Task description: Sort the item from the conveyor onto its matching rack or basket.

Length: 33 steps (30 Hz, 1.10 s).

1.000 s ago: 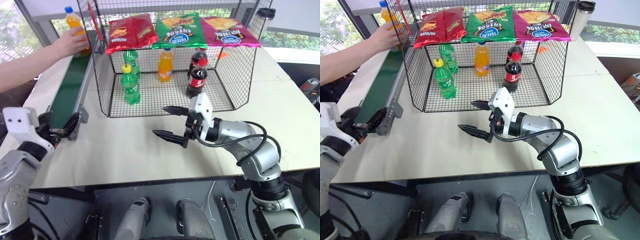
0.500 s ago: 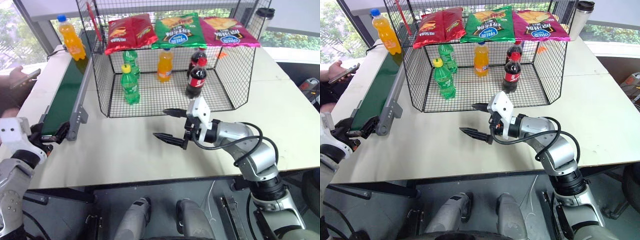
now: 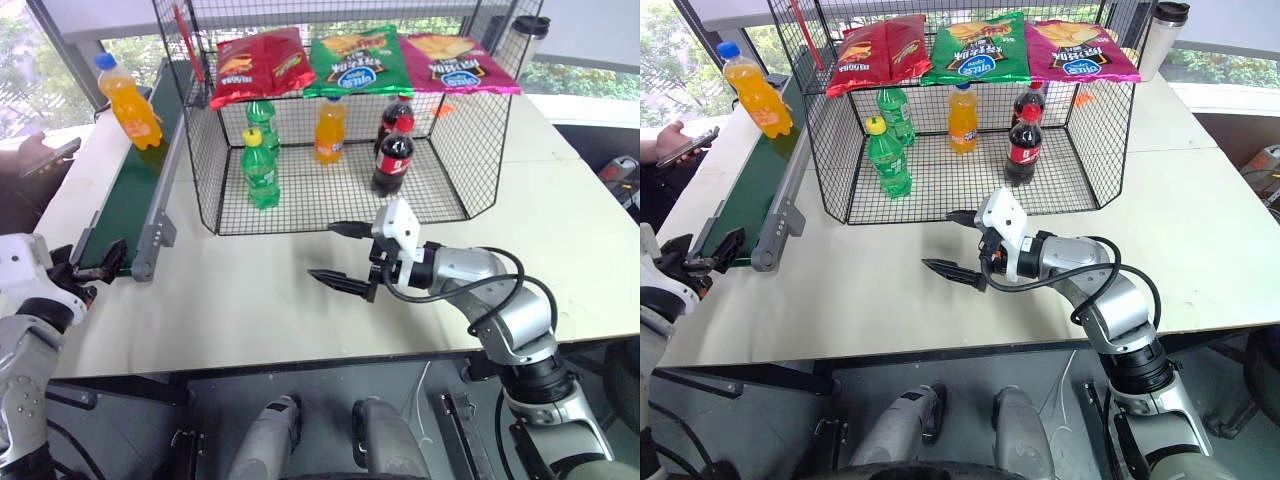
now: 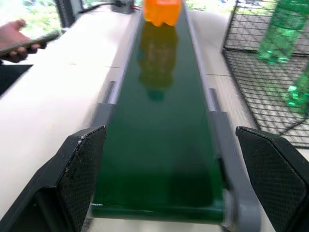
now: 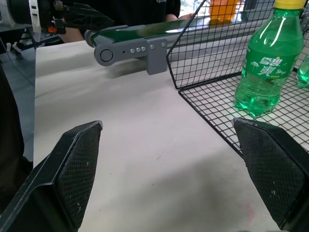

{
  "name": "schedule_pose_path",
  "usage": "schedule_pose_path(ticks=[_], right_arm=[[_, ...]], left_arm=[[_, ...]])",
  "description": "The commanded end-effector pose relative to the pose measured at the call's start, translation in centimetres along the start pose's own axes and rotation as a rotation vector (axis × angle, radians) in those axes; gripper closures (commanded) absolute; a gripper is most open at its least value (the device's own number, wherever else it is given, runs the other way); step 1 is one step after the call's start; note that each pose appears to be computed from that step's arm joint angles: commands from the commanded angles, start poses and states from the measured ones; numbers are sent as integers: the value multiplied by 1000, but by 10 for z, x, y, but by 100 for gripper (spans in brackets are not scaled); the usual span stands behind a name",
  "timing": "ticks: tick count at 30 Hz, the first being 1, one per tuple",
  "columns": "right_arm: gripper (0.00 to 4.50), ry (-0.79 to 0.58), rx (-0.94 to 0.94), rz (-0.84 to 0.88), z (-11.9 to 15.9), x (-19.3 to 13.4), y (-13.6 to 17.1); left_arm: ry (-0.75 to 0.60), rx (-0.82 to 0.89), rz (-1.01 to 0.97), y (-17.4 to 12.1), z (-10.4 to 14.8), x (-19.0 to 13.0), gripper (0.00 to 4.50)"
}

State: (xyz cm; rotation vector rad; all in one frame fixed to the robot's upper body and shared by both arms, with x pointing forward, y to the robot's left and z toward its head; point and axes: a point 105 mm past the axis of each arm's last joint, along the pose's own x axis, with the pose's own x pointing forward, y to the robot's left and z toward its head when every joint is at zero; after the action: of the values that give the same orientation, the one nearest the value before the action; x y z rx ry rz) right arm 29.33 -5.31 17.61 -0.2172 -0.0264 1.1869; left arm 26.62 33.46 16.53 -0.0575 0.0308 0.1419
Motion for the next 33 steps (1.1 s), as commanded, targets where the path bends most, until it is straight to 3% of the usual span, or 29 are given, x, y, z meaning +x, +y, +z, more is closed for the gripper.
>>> schedule_pose_path(ticks=[1, 33], right_arm=[[2, -29, -36, -3, 9, 0, 1], [2, -7, -55, -48, 6, -2, -4]], left_arm=[[-68, 44, 34, 7, 18, 2, 0], [-89, 58, 20, -3, 15, 19, 0]])
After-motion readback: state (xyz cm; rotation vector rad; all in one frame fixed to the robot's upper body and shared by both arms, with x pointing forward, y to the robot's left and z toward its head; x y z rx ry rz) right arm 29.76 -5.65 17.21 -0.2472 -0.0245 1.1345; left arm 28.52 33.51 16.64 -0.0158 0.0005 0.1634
